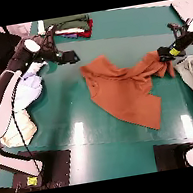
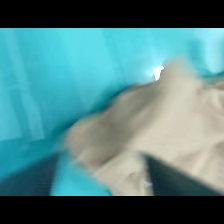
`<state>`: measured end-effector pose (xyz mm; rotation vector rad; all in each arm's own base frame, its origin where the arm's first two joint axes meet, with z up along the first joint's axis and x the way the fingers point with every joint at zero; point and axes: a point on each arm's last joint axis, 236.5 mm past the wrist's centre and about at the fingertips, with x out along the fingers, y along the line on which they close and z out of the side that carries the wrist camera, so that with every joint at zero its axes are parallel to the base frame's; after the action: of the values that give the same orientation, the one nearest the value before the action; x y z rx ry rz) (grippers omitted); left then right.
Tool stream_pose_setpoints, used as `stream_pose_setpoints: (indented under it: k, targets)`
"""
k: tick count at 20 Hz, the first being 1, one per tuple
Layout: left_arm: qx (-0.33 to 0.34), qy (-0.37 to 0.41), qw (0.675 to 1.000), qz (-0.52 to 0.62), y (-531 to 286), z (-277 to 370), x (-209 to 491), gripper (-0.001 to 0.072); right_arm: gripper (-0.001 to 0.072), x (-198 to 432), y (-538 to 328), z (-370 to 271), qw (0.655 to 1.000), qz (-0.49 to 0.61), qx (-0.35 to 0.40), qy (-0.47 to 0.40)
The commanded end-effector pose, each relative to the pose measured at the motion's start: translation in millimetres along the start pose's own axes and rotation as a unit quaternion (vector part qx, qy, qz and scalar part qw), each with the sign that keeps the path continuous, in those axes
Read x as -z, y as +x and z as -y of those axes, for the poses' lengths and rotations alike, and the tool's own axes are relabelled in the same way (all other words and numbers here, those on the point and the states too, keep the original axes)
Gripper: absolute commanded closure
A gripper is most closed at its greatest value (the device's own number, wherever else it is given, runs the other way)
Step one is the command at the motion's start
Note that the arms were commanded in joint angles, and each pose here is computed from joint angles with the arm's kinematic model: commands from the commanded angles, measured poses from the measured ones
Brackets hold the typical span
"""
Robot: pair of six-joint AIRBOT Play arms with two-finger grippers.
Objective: Fold the shirts.
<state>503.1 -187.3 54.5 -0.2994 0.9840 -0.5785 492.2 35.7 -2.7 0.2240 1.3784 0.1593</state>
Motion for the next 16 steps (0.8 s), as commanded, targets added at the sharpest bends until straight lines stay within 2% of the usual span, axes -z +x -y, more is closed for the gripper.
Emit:
stream_pose_setpoints:
  k: [1, 3, 4, 6, 7, 8, 9, 10, 12, 16]
  targets:
    - [0.029, -0.077, 0.992, -0.091, -33.2, 10.6, 27.9, 0.0032, 0.0684, -17.9, -16.4, -4.6, 0.999, 0.028, -0.018, 0.002]
    - [0.043, -0.068, 0.985, -0.152, -54.7, 27.7, 64.5, 0.0039, 0.0684, -27.7, -30.9, -9.5, 0.999, 0.047, -0.019, -0.005]
    - [0.045, -0.069, 0.983, -0.165, -60.0, 36.8, 83.9, 0.0093, 0.0684, -31.2, -35.6, -15.3, 0.998, 0.054, -0.02, -0.012]
    - [0.042, -0.085, 0.98, -0.177, -60.3, 49.4, 126.1, 0.0092, 0.0682, -32.9, -41.7, -17.0, 0.998, 0.057, -0.02, -0.015]
    - [0.038, -0.11, 0.976, -0.182, -57.3, 52.1, 151.7, 0.0091, 0.0523, -31.2, -41.6, -17.0, 0.998, 0.054, -0.02, -0.014]
    - [0.041, -0.148, 0.97, -0.188, -53.4, 56.0, 177.3, 0.009, 0.0144, -26.8, -40.6, -14.9, 0.999, 0.044, -0.017, -0.008]
    - [0.056, -0.189, 0.96, -0.199, -48.2, 63.5, 200.0, 0.0067, -0.0005, -20.3, -40.1, -9.6, 1.0, 0.03, -0.008, 0.004]
    - [0.079, -0.233, 0.946, -0.212, -40.4, 73.6, 219.6, 0.0002, -0.0005, -14.2, -40.6, -3.7, 1.0, 0.017, -0.002, 0.009]
    - [0.096, -0.272, 0.934, -0.213, -18.5, 88.2, 244.6, 0.0002, 0.0001, -4.4, -41.2, -5.4, 1.0, -0.003, -0.006, 0.011]
    - [0.095, -0.255, 0.942, -0.196, 15.7, 136.7, 270.7, 0.0004, 0.0004, -0.6, -50.8, -13.3, 1.0, -0.002, -0.007, 0.004]
